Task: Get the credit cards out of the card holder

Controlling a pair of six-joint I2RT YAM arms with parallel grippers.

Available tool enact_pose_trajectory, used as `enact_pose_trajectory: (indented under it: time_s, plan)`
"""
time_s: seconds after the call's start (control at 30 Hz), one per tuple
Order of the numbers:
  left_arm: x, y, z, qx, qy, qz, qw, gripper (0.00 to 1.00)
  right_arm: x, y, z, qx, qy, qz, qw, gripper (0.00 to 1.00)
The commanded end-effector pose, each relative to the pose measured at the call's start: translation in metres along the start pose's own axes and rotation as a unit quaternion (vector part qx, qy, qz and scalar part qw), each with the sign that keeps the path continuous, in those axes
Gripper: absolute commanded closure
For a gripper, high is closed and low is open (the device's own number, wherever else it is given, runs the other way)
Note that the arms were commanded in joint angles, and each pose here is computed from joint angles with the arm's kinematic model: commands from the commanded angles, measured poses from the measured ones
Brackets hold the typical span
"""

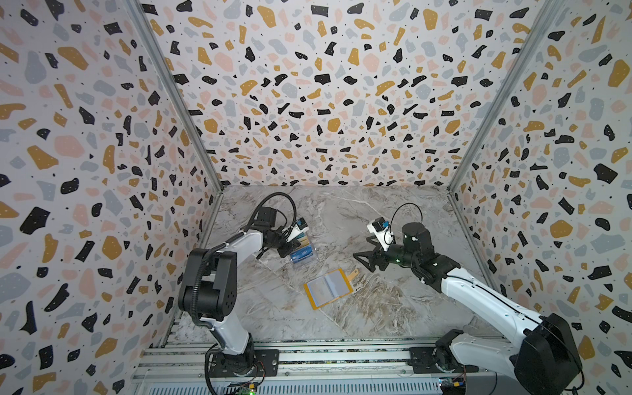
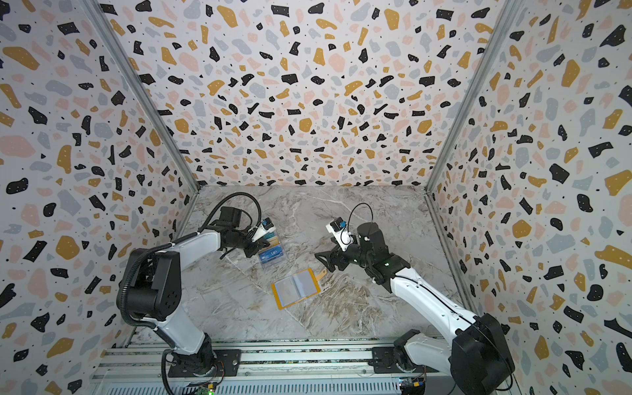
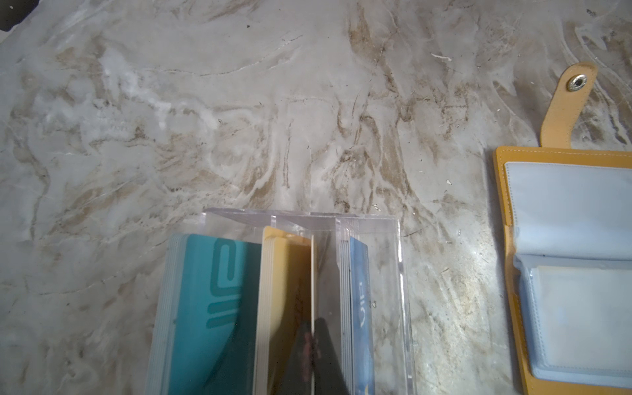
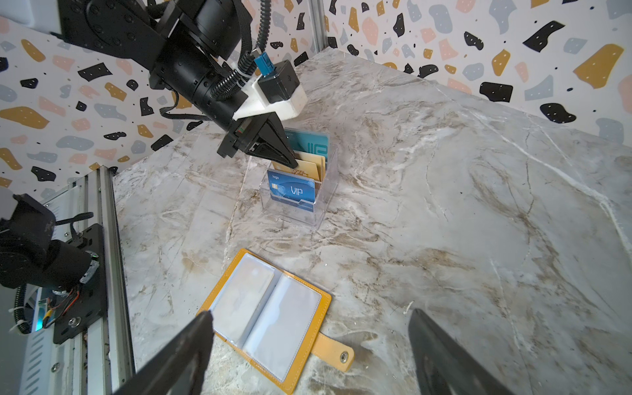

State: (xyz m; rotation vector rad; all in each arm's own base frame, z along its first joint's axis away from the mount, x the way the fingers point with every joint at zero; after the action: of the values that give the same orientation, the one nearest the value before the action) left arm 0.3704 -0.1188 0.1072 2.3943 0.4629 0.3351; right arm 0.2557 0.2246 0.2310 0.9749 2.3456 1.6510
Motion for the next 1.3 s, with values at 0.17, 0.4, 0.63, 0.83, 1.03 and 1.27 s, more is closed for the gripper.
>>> enact_pose_trajectory:
  time_s: [0.17, 0.4, 0.63, 0.83, 1.03, 1.27]
  plan:
    - [0.008, 0.000, -0.011, 0.014, 0.032, -0.006, 0.999, 0.88, 0.002, 0.008, -0.005, -0.016, 0.002, -0.003, 1.000, 0.11]
    - [0.012, 0.007, -0.017, 0.006, 0.041, -0.009, 0.999, 0.82, 0.000, 0.007, -0.003, -0.013, -0.002, -0.003, 1.000, 0.11]
    - [0.013, 0.023, -0.033, -0.018, 0.056, -0.005, 0.998, 0.75, -0.003, 0.004, 0.000, -0.005, -0.005, 0.002, 1.000, 0.11]
    - [0.013, 0.039, -0.051, -0.044, 0.078, -0.016, 0.996, 0.69, -0.004, 0.004, 0.003, 0.000, -0.005, 0.006, 1.000, 0.11]
    - [0.016, 0.053, -0.071, -0.051, 0.137, -0.091, 0.985, 0.66, -0.008, 0.005, 0.010, 0.011, -0.012, 0.022, 1.000, 0.11]
    - [-0.017, 0.062, -0.089, -0.090, 0.158, -0.212, 0.960, 0.63, 0.001, 0.003, 0.027, 0.047, -0.024, 0.024, 0.998, 0.12]
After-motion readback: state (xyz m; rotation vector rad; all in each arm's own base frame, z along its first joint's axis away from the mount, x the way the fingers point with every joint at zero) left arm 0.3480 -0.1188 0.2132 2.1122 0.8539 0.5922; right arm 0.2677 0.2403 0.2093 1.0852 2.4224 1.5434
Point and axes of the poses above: each gripper's point midway between its finger pads, its own z axis out along the fingers, its own x axis along the line the jaws close on, y = z × x, the point moved 4 cm from there along -z, back along the fingers, and after that the axes turned 5 degrees about z, right-handed, at the moved point
